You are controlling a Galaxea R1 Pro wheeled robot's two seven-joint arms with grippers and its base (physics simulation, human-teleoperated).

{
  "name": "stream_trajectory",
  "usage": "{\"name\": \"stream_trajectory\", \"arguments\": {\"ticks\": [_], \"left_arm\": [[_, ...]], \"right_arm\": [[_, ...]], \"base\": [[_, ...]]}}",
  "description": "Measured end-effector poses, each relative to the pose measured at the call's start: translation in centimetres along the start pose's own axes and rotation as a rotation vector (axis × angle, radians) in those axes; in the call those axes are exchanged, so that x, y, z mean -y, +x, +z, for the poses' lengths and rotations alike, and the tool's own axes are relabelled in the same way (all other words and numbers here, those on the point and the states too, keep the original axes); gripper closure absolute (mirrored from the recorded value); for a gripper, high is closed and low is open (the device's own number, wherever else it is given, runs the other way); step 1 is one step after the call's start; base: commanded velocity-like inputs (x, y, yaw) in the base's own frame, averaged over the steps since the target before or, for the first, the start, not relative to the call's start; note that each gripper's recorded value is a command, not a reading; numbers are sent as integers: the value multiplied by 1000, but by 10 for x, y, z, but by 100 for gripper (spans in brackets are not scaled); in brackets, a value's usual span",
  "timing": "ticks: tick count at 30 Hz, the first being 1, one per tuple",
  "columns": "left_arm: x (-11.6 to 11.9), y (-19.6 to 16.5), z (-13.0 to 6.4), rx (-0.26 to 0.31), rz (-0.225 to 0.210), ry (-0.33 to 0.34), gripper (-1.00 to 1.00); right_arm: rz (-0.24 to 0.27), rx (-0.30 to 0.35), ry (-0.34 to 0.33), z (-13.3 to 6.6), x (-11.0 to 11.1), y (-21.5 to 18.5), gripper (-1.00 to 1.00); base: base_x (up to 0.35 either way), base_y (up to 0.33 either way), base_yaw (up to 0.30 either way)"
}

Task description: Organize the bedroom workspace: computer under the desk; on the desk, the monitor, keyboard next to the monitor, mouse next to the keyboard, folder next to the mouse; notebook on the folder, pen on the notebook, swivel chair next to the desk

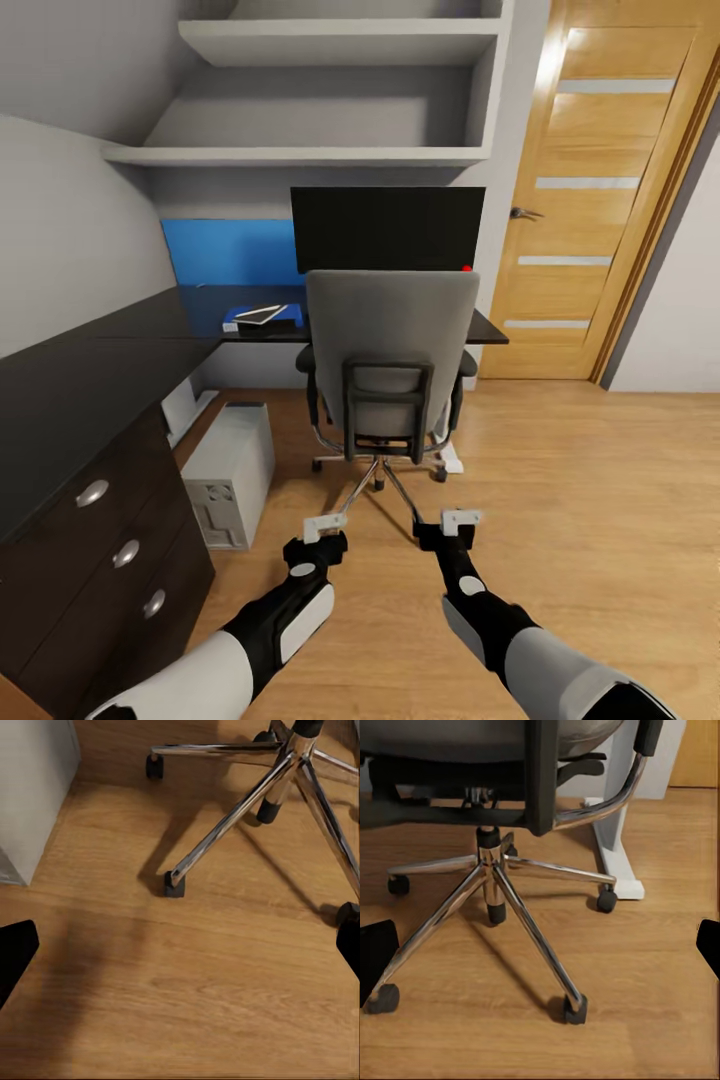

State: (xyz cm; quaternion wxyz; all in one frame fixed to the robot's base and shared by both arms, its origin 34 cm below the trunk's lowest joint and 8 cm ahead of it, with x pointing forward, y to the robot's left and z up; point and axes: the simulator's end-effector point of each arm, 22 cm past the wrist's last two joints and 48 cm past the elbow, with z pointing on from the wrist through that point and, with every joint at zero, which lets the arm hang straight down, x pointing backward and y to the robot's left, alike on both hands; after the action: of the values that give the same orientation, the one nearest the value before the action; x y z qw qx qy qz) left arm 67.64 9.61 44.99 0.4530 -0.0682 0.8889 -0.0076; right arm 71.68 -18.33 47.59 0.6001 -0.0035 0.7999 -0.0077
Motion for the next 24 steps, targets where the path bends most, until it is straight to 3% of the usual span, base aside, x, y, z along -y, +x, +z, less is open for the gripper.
{"name": "stream_trajectory", "arguments": {"ticks": [1,2,3,8,9,10,12,13,16,23,24], "left_arm": [[-4,1,0,-6,5,-8,-100],[-39,33,6,-72,44,-81,-100],[-49,41,7,-91,57,-102,-100],[-77,52,4,-113,75,-162,-100],[-107,61,1,-60,68,-228,-100],[-130,79,-3,-95,81,-275,-100],[-138,86,-9,-102,90,-290,-100],[-153,119,-23,-127,96,-313,-100],[-162,150,-42,-172,100,-325,-100],[-170,184,-73,-220,107,-334,-100],[-178,201,-85,-243,107,-347,-100]], "right_arm": [[-3,-8,3,-1,2,2,-100],[-22,-80,37,-12,19,37,-100],[-30,-86,38,-14,20,39,-100],[-41,-107,64,-29,36,53,-100],[-60,-127,91,-52,54,84,-100],[-64,-151,99,-61,59,95,-100],[-67,-171,99,-71,60,105,-100],[-71,-216,102,-95,63,133,-100],[-71,-233,98,-114,63,145,-100],[-78,-252,99,-128,68,143,-100],[-82,-264,101,-134,72,148,-100]], "base": [[-3,0,0],[-3,0,0],[-2,0,0],[-1,0,0],[0,0,0],[0,0,0],[0,0,0],[0,0,0],[0,0,0],[0,0,0],[0,0,0]]}}
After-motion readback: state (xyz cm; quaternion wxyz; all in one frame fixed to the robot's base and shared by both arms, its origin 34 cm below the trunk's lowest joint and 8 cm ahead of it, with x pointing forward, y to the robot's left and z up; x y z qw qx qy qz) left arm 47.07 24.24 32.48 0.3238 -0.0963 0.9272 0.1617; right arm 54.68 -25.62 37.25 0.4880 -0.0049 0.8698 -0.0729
